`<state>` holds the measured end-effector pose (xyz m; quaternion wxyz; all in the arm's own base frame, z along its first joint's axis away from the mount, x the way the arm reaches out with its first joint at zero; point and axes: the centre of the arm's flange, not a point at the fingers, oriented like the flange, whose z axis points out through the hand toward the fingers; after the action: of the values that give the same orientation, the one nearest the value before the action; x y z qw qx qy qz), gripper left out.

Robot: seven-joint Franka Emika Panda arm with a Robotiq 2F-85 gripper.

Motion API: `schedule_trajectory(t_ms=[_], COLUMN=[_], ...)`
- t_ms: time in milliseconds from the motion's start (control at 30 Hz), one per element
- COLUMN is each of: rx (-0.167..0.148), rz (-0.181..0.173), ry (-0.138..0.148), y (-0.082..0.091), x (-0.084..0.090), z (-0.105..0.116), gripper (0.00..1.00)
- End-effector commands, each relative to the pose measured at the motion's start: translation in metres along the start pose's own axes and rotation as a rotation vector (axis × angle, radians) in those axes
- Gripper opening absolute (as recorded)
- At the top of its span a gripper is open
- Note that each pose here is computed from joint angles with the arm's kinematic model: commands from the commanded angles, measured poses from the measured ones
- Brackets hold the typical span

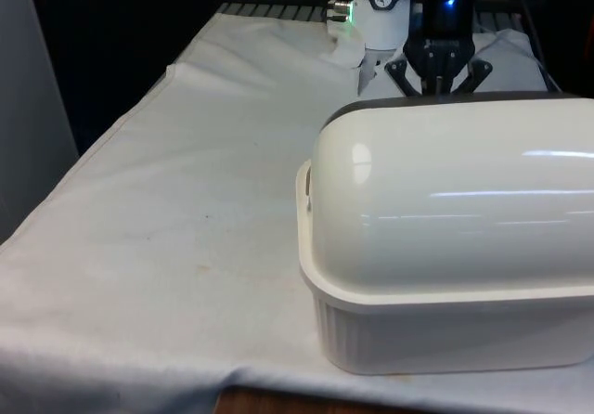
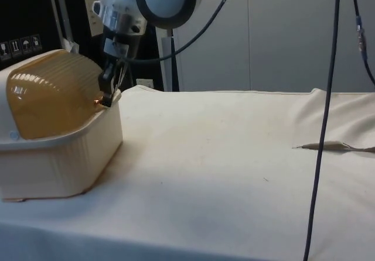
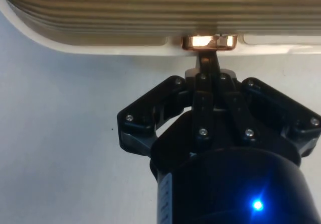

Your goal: Open the lid, then close it.

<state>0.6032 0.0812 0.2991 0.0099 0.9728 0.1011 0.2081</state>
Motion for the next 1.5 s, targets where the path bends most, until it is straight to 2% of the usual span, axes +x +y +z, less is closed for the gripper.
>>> schedule_trajectory(t_ms=[0,67,100,133,300,367,400,433,667,700,933,1000,1233,1267,1300,1467], rx=[0.002,0.002,0.000,0.002,0.000,0.000,-0.001,-0.001,-0.002,-0.001,-0.001,-0.001,-0.002,-0.001,-0.002,-0.002], rz=[-0.002,-0.003,-0.002,-0.005,-0.009,-0.010,-0.006,-0.011,-0.013,-0.010,-0.016,-0.012,-0.014,-0.015,-0.014,-0.014], ry=[0.013,0.018,0.011,0.021,0.034,0.036,0.026,0.041,0.061,0.054,0.085,0.083,0.116,0.108,0.120,0.140], y=[-0.001,-0.001,0.000,-0.001,0.001,0.001,0.002,0.001,0.003,0.003,0.002,0.003,0.001,0.001,0.001,0.001], x=[0.002,0.003,0.003,0.004,0.008,0.008,0.007,0.010,0.015,0.014,0.022,0.021,0.031,0.031,0.032,0.040], z=[-0.004,-0.006,-0.006,-0.009,-0.016,-0.017,-0.014,-0.020,-0.032,-0.030,-0.045,-0.045,-0.055,-0.054,-0.056,-0.062], gripper=[0.00,0.00,0.00,0.00,0.00,0.00,0.00,0.00,0.00,0.00,0.00,0.00,0.00,0.00,0.00,0.00])
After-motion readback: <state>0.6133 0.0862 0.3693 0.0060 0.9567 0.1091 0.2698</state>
